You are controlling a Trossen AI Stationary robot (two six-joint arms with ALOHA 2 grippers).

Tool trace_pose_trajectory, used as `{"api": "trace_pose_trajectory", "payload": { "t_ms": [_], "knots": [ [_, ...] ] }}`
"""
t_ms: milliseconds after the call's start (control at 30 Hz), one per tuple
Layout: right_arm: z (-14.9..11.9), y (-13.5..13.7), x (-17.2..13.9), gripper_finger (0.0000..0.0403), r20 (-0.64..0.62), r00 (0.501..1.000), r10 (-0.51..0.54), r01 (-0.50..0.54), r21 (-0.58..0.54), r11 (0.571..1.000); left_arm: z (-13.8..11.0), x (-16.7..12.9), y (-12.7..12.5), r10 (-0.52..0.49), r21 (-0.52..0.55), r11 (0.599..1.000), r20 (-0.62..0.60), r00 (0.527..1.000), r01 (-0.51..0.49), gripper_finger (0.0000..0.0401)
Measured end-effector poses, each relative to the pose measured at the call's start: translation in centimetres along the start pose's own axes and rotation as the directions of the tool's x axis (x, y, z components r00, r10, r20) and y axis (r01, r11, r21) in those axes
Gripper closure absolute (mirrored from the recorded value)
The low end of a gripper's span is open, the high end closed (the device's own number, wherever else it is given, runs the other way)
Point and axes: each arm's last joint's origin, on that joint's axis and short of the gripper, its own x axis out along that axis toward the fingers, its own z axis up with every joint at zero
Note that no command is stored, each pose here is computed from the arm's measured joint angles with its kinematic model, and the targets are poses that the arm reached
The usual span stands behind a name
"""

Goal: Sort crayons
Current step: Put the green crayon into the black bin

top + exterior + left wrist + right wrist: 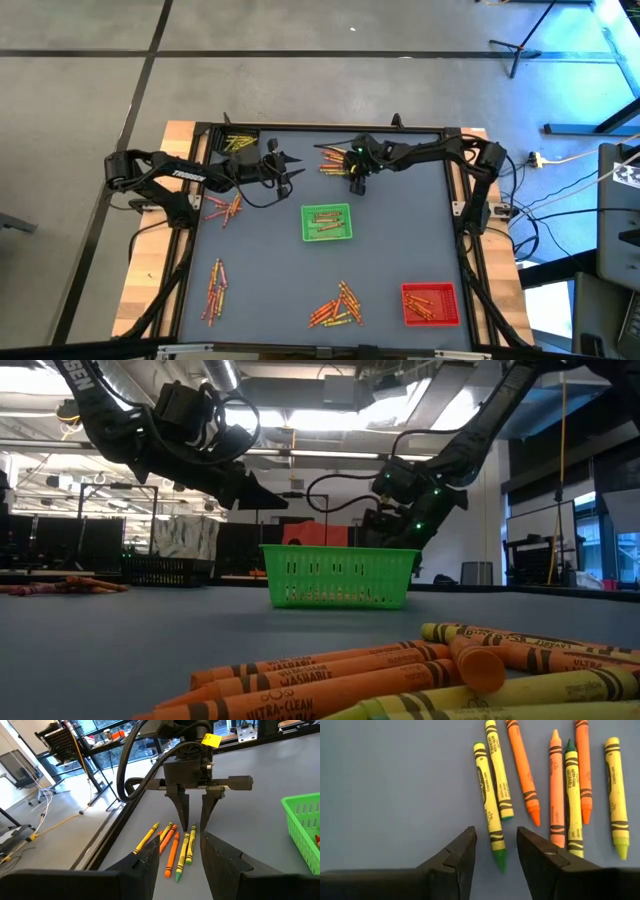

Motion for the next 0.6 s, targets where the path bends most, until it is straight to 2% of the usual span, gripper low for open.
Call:
{"api": "trace_pose_trajectory", "payload": {
  "t_ms": [167,433,600],
  "knots": [
    [-0.12,0.05,0.04,0.0281,-0.009,1.0,0.011,-0.011,-0.003,1.0,0.0,0.0,0.0,0.0,0.0,1.0,0.0,1.0,0.0,0.0276],
    [-0.21,0.08,0.07,0.0388,-0.02,1.0,0.0,-0.001,-0.038,0.999,0.01,0.0,-0.02,-0.001,-0.002,1.0,0.0,1.0,0.001,0.0276],
    [-0.23,0.1,0.11,0.0382,-0.025,1.0,-0.009,0.007,-0.083,0.996,0.02,0.01,-0.02,-0.001,0.02,1.0,0.001,1.0,0.001,0.0276]
  ]
}}
